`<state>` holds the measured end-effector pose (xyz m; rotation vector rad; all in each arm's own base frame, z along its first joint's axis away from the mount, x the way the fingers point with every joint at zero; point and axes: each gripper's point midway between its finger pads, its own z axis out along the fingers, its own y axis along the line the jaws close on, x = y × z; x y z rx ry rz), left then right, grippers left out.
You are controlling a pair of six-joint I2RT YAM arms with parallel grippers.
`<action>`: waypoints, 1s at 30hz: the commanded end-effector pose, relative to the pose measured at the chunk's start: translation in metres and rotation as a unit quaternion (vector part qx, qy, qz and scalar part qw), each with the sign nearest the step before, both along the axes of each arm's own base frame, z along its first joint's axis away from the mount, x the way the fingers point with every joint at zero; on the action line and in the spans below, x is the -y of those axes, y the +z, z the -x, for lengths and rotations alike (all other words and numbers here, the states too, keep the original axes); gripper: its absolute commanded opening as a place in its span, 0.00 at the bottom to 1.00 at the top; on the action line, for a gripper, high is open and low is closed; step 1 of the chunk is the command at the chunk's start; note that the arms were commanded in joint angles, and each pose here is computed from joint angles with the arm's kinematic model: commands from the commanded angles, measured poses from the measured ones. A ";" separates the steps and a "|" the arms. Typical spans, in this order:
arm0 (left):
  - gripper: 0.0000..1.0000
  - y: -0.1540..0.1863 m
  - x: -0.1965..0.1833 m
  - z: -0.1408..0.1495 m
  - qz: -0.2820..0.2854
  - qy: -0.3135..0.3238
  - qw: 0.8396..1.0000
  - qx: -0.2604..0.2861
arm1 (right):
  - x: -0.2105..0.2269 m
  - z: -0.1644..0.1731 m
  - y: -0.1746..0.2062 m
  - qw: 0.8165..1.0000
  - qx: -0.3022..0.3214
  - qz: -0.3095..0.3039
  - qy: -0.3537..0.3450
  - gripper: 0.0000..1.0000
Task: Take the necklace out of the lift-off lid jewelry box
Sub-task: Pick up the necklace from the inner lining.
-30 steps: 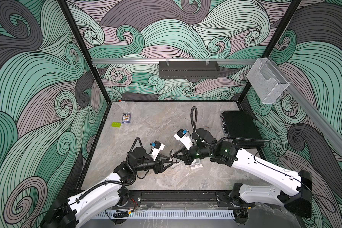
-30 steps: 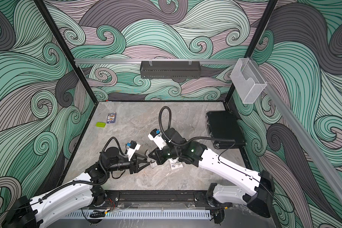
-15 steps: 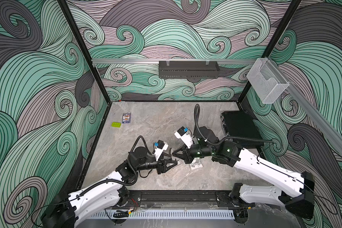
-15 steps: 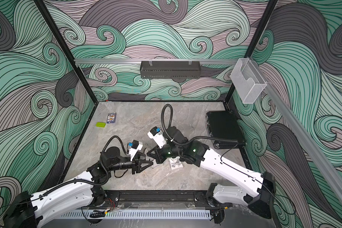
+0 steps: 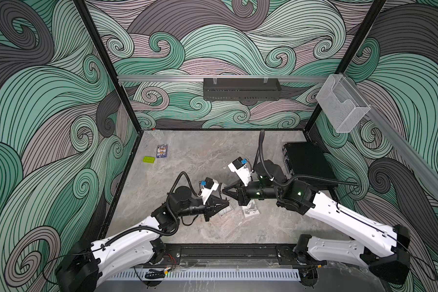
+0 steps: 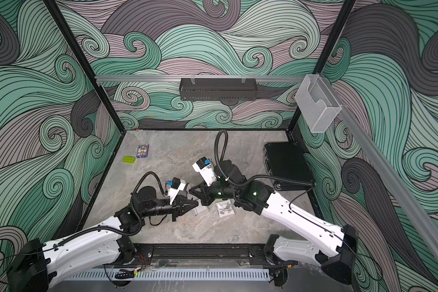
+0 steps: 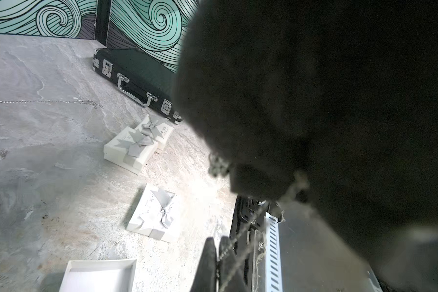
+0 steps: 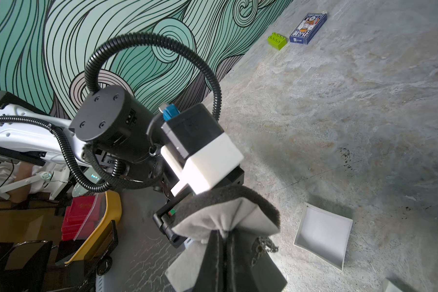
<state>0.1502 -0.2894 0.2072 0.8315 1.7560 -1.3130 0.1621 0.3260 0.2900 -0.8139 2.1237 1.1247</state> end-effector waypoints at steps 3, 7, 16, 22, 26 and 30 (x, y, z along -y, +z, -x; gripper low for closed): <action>0.00 0.022 0.001 -0.002 0.019 0.007 1.000 0.023 | 0.012 -0.015 0.009 0.999 0.014 -0.018 -0.044 0.02; 0.00 0.020 0.001 -0.002 0.016 0.008 1.000 0.015 | 0.019 -0.029 0.010 0.996 0.018 -0.032 -0.076 0.02; 0.00 0.019 -0.001 0.002 0.012 0.007 1.000 0.009 | 0.034 -0.055 -0.001 0.989 0.016 -0.038 -0.140 0.02; 0.00 0.022 -0.003 0.008 0.012 0.003 1.000 0.011 | 0.042 -0.069 -0.013 0.984 0.025 -0.022 -0.173 0.03; 0.00 0.021 -0.005 0.011 0.010 0.000 1.000 0.008 | 0.048 -0.081 -0.016 0.979 0.030 -0.019 -0.199 0.03; 0.00 0.021 -0.005 0.014 0.010 -0.002 1.000 0.008 | 0.049 -0.090 -0.018 0.976 0.028 -0.021 -0.213 0.03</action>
